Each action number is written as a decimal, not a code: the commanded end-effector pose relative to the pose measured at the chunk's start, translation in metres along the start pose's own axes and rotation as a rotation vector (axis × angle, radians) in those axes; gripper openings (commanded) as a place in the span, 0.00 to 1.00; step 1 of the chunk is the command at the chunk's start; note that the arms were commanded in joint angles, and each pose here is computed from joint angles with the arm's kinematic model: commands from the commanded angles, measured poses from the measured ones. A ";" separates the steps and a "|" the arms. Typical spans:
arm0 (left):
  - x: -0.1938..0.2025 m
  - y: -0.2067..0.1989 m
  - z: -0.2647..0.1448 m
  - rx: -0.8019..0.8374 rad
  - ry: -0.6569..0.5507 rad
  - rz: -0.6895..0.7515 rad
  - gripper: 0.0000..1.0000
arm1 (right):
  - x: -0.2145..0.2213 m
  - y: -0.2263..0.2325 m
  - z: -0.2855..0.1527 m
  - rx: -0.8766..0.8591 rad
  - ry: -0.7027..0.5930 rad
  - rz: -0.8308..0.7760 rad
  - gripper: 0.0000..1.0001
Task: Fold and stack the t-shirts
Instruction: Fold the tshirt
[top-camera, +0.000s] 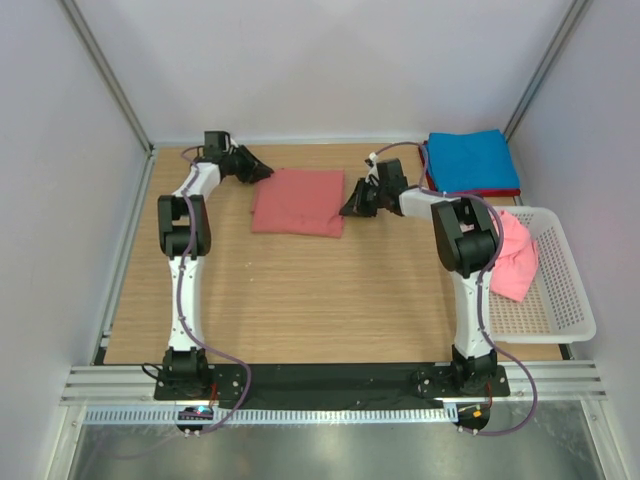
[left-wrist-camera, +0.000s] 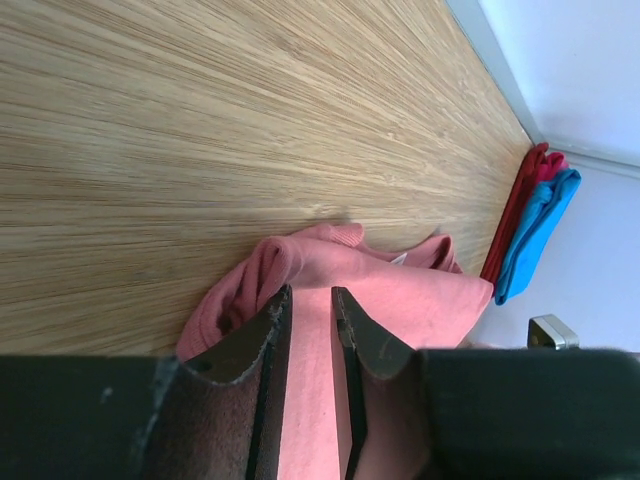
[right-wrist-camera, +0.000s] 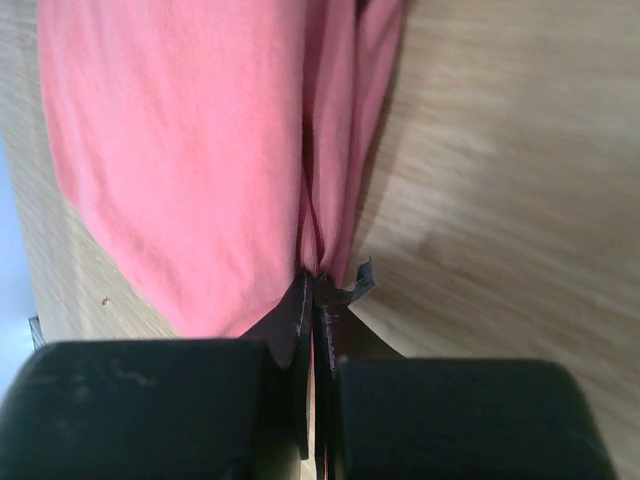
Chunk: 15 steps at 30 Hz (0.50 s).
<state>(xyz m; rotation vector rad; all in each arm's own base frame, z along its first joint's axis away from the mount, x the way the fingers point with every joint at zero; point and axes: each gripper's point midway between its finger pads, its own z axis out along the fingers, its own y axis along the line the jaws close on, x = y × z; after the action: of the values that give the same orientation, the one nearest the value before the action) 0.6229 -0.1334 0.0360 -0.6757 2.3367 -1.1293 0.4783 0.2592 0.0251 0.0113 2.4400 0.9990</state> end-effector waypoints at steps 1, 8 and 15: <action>-0.016 0.043 -0.006 -0.117 -0.034 -0.019 0.24 | -0.015 -0.001 -0.016 0.023 -0.101 0.023 0.01; -0.017 0.035 -0.013 -0.102 -0.027 0.011 0.25 | -0.034 0.007 -0.025 -0.037 -0.176 0.080 0.01; -0.038 -0.019 -0.066 -0.142 -0.118 0.094 0.34 | -0.051 0.046 -0.056 -0.080 -0.160 0.094 0.28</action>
<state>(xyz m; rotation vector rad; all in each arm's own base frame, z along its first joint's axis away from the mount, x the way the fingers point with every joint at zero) 0.6180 -0.1170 0.0403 -0.6656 2.3756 -1.0521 0.4800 0.2432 0.0377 0.2138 2.3804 1.0528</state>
